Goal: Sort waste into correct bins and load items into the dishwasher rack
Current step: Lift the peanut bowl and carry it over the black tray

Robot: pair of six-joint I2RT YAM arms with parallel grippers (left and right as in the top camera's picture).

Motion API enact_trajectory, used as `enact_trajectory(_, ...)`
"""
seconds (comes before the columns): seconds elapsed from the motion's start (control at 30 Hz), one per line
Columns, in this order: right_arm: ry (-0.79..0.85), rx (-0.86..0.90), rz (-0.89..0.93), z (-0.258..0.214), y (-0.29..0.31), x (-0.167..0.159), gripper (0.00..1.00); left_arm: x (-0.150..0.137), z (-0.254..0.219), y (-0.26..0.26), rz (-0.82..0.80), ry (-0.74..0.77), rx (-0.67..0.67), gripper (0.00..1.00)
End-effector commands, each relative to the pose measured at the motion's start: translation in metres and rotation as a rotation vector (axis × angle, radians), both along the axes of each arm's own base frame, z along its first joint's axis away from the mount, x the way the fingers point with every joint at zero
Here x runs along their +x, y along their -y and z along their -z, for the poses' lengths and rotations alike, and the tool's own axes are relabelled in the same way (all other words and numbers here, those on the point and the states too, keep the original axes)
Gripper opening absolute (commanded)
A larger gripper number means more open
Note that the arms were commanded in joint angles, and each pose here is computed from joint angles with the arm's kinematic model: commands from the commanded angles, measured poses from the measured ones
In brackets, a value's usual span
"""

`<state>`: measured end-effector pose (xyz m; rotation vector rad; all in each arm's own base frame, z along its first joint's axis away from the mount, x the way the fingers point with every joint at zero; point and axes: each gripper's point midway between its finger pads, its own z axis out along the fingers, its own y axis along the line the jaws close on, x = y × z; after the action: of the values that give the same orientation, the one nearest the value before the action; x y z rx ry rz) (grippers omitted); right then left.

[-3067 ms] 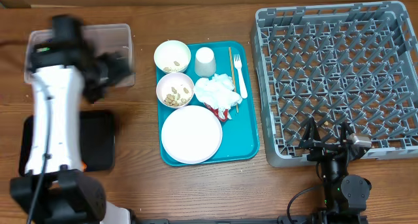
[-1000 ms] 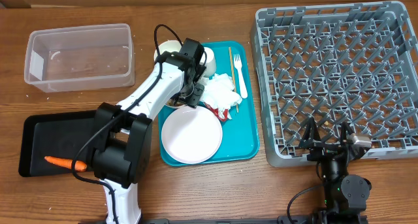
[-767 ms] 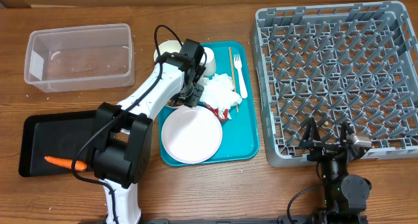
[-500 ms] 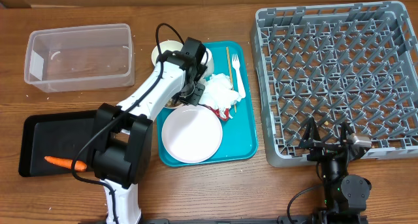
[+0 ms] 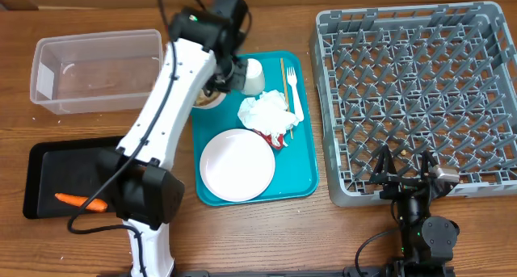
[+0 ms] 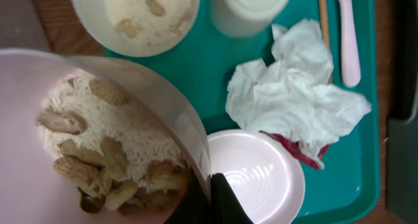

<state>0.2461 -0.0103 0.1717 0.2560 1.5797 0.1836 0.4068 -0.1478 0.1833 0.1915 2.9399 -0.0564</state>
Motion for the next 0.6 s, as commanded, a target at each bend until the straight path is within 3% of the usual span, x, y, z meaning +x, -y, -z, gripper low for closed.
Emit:
enact_trajectory(0.0,0.002,-0.007,0.001,0.002,0.001,0.0,1.0,0.004,-0.039,-0.035,-0.272,0.03,-0.063,0.04)
enact_trajectory(0.13,0.002,-0.007,0.001,0.002,0.001,0.0,1.0,-0.012,-0.05,-0.102,-0.552,-0.033,-0.036,0.04)
enact_trajectory(0.27,0.002,-0.007,0.001,0.002,0.001,0.0,1.0,-0.016,-0.067,-0.159,-0.717,-0.02,-0.157,0.04)
enact_trajectory(0.37,0.002,-0.007,0.001,0.002,0.001,0.0,1.0,-0.035,-0.089,-0.202,-0.851,0.03,-0.205,0.04)
enact_trajectory(0.57,0.002,-0.007,0.001,0.002,0.001,0.0,1.0,-0.112,-0.097,-0.259,-1.096,0.033,-0.213,0.04)
